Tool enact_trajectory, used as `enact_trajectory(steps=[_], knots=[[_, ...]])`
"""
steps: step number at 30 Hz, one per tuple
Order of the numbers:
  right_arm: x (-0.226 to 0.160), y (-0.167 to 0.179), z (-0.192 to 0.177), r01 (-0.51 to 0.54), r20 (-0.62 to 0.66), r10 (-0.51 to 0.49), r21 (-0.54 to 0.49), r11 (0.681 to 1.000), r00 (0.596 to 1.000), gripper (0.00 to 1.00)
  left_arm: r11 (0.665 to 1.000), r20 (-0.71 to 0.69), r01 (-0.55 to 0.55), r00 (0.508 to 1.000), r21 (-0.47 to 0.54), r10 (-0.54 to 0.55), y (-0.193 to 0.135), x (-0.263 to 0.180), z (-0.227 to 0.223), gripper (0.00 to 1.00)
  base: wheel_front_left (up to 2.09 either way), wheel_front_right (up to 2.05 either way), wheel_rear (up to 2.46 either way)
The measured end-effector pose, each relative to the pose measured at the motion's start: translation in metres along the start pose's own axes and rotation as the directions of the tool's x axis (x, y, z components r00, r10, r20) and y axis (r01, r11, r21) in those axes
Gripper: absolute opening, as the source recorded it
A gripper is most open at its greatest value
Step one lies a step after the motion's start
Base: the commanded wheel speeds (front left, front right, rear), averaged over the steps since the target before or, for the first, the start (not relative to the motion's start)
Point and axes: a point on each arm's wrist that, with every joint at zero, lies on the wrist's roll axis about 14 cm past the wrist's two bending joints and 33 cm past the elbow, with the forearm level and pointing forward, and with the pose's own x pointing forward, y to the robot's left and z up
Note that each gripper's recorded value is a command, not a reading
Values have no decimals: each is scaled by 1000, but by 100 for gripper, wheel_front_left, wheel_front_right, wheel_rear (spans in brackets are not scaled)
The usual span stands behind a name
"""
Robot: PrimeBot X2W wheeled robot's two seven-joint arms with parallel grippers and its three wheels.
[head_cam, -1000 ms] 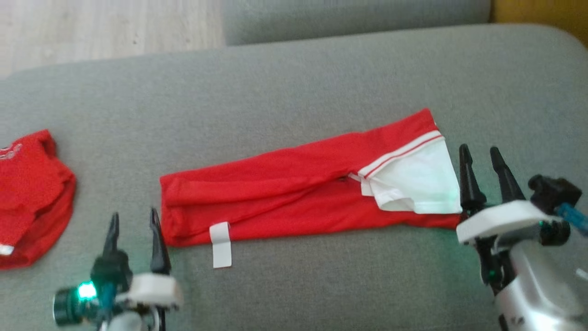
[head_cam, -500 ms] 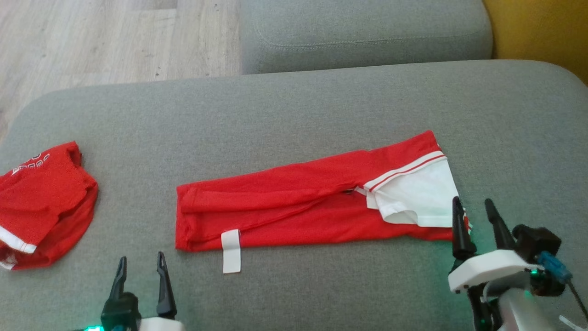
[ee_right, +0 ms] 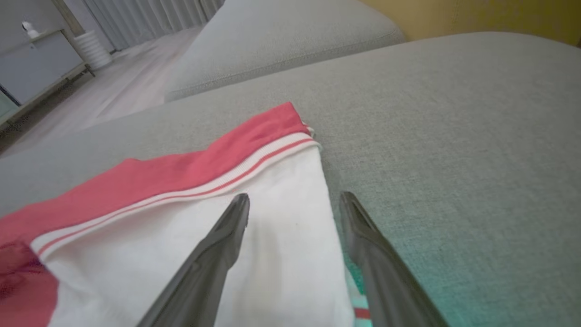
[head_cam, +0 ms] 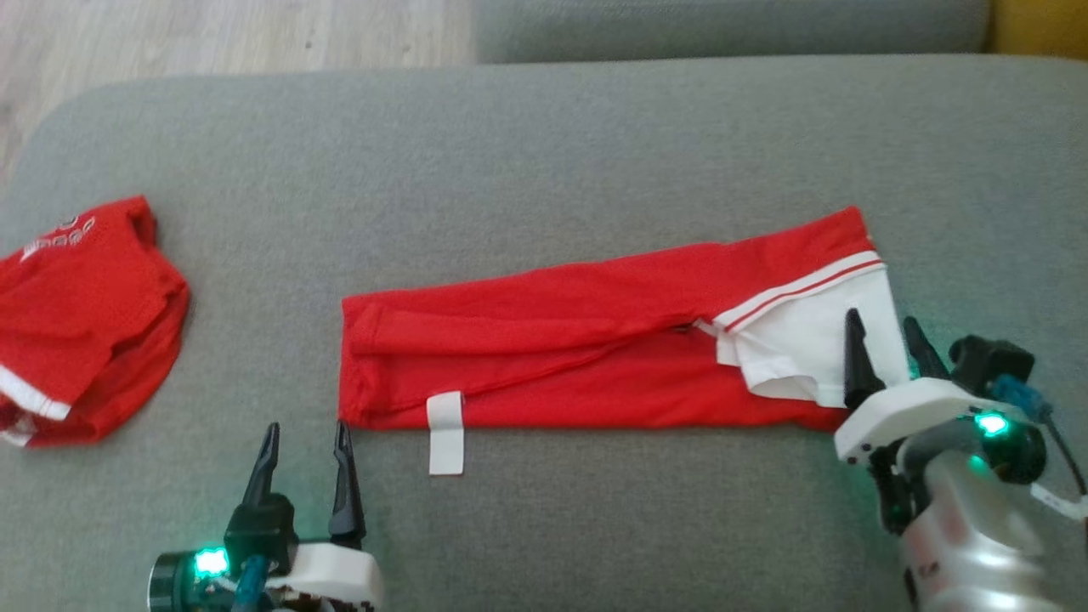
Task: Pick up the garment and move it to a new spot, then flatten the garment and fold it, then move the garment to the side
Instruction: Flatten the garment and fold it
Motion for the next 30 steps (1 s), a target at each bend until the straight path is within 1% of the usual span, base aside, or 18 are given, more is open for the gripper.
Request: enact_trajectory(steps=[4, 6, 11, 17, 18, 19, 20, 28, 30], knots=[[6, -12, -22, 29, -87, -29, -3, 1000, 996, 100, 1000, -22, -16, 1000, 1, 16, 5, 1, -6, 100, 0, 0, 0], [10, -12, -27, 38, -107, -36, 17, 999, 994, 100, 1000, -28, -23, 999, 1, 23, 7, 1, -8, 100, 0, 0, 0], [23, 9, -25, -6, -114, 12, 50, 999, 993, 100, 999, -35, -35, 999, -7, 35, 11, 2, -10, 100, 0, 0, 0], [24, 30, -28, -59, -131, 71, 87, 994, 989, 100, 1000, -27, -27, 999, -5, 26, 8, 4, -7, 100, 0, 0, 0], [24, 32, -29, -64, -137, 76, 92, 994, 988, 98, 1000, -28, -26, 999, -10, 25, 8, 4, -7, 100, 0, 0, 0], [24, 33, -29, -67, -137, 80, 96, 993, 987, 46, 1000, -28, -25, 999, -14, 24, 7, 4, -7, 100, 0, 0, 0], [24, 33, -29, -68, -137, 81, 98, 993, 987, 0, 1000, -28, -23, 999, -16, 23, 6, 4, -7, 100, 0, 0, 0], [19, 16, -22, -33, -118, 48, 119, 992, 992, 0, 1000, -19, 5, 1000, -18, -5, -3, 7, -4, 100, 0, 0, 0], [17, 2, -13, -12, -91, 23, 110, 994, 996, 0, 1000, -11, 18, 1000, -17, -18, -7, 7, -1, 100, 0, 0, 0]])
